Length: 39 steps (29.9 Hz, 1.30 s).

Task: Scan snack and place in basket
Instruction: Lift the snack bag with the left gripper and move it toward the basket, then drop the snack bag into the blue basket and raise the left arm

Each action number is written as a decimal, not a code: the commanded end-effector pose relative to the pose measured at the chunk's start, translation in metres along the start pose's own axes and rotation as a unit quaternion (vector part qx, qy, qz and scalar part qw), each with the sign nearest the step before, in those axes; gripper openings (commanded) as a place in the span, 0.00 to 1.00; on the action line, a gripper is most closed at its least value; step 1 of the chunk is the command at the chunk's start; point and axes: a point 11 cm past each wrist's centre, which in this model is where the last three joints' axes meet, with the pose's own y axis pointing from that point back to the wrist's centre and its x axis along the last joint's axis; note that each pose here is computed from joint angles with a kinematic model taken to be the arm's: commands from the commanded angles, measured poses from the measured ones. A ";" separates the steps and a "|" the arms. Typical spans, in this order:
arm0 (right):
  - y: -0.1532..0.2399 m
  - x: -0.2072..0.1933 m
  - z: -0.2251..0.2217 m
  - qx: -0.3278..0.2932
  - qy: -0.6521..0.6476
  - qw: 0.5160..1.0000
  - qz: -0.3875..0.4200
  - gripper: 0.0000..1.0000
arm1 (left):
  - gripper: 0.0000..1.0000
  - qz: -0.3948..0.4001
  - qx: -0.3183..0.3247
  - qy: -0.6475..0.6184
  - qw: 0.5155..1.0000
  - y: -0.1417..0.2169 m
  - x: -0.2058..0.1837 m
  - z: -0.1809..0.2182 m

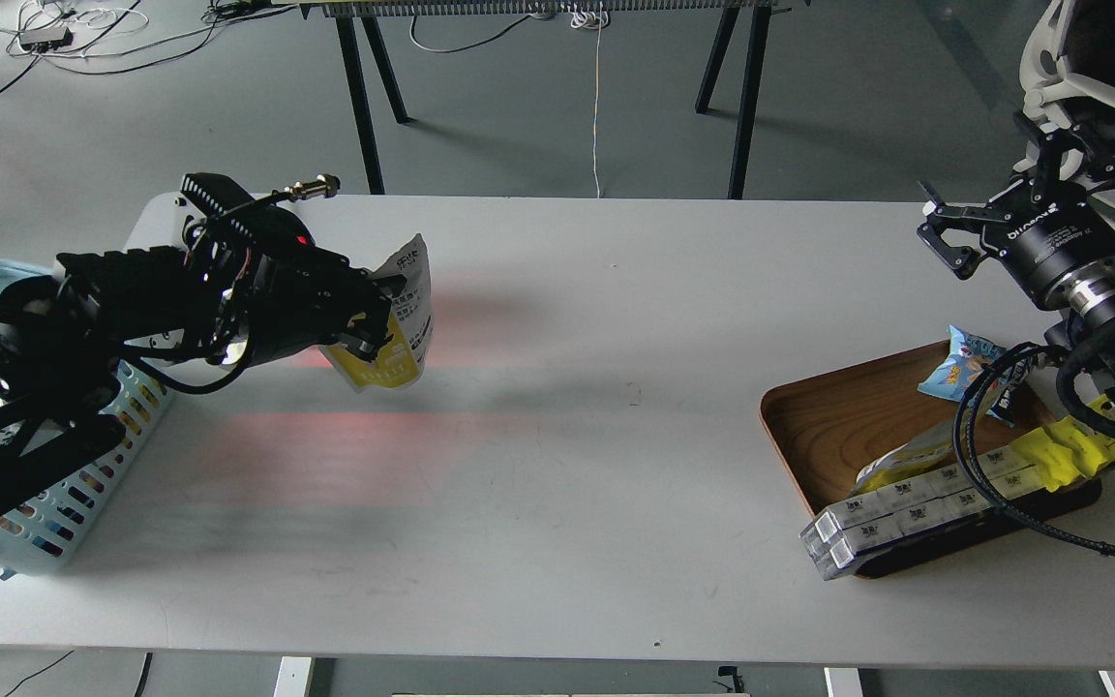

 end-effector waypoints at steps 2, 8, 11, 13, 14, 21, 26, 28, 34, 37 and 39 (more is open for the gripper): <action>0.000 0.001 0.000 0.000 0.000 1.000 0.001 0.97 | 0.00 0.031 0.037 0.025 0.999 0.034 0.023 -0.038; 0.000 0.001 0.001 -0.001 -0.001 1.000 0.001 0.97 | 0.00 0.073 0.078 0.020 0.994 0.096 0.058 -0.084; 0.000 0.000 0.001 -0.002 0.000 1.000 0.000 0.97 | 0.00 0.058 0.089 0.006 0.994 0.121 0.056 -0.099; 0.000 0.000 0.001 -0.002 0.000 1.000 0.000 0.97 | 0.00 0.044 0.101 0.004 0.994 0.138 0.052 -0.109; 0.000 0.000 0.001 -0.002 0.000 1.000 0.000 0.97 | 0.00 0.037 0.106 0.008 0.994 0.144 0.050 -0.113; -0.001 0.000 0.003 -0.003 -0.002 1.000 -0.001 0.97 | 0.00 -0.013 0.128 0.032 0.991 0.177 0.025 -0.139; -0.001 0.000 0.003 -0.002 -0.002 1.000 0.000 0.97 | 0.00 -0.091 0.141 0.066 0.984 0.192 -0.025 -0.156; -0.001 -0.001 0.003 -0.002 -0.002 1.000 -0.001 0.97 | 0.00 -0.128 0.148 0.081 0.977 0.200 -0.050 -0.160; -0.001 -0.001 0.005 -0.003 -0.004 1.000 -0.001 0.97 | 0.00 -0.196 0.159 0.113 0.961 0.213 -0.098 -0.164; -0.001 0.000 0.006 -0.004 -0.004 1.000 -0.001 0.97 | 0.00 -0.212 0.162 0.123 0.956 0.217 -0.111 -0.165; -0.001 -0.001 0.006 -0.005 -0.003 1.000 -0.001 0.97 | 0.00 -0.208 0.163 0.123 0.956 0.218 -0.114 -0.166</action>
